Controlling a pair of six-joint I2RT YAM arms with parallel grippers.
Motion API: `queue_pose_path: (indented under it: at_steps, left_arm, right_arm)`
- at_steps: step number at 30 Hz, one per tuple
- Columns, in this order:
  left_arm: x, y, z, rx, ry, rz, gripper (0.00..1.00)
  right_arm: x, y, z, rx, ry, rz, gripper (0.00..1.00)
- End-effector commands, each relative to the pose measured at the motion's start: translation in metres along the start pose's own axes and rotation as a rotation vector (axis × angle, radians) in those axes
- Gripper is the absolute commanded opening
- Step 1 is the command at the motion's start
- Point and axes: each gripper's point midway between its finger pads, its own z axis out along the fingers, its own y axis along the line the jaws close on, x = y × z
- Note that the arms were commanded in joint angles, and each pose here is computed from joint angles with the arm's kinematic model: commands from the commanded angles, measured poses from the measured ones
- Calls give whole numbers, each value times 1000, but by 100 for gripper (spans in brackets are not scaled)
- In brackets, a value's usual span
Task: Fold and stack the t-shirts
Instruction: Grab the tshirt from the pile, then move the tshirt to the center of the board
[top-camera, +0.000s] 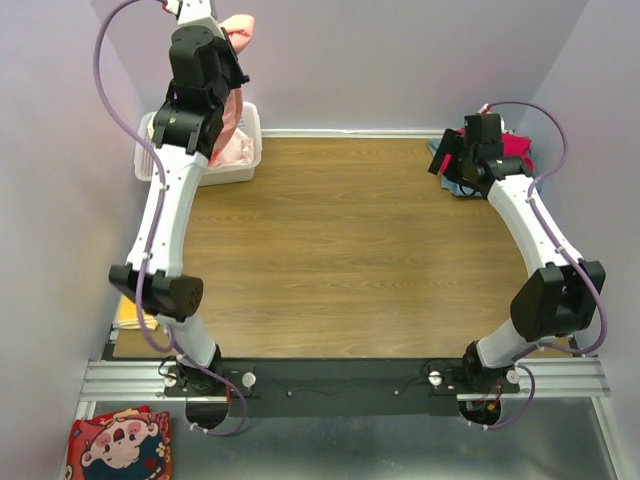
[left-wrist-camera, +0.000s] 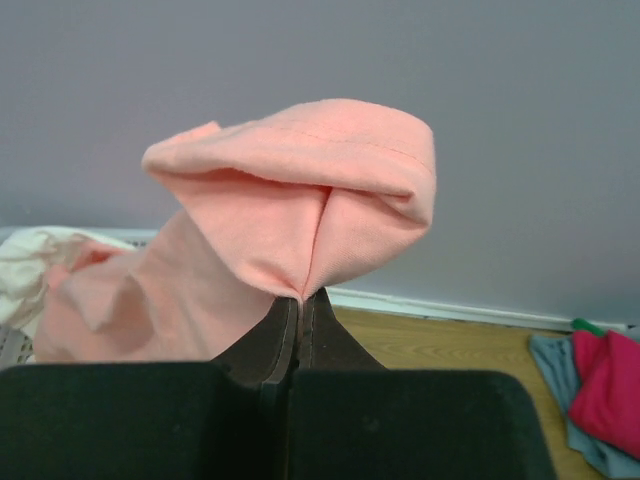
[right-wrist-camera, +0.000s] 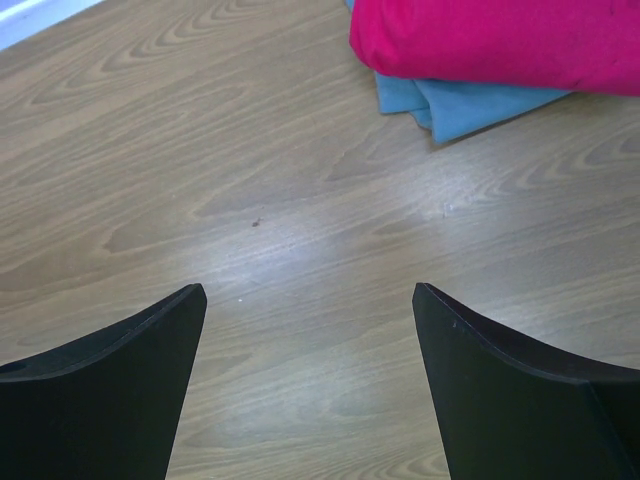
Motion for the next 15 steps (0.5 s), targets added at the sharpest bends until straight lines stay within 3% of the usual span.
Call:
queue_pose_path:
  at_steps: [1, 8, 15]
  left_arm:
    - [-88, -49, -87, 163, -211, -29, 0]
    - [-120, -90, -170, 348, -285, -51, 0]
    - [-153, -110, -237, 533, -372, -84, 0]
  right_arm:
    - [-24, -1, -25, 6, -94, 27, 93]
    - [-30, -8, -46, 15, -143, 52, 93]
    - [-17, 8, -61, -114, -105, 36, 93]
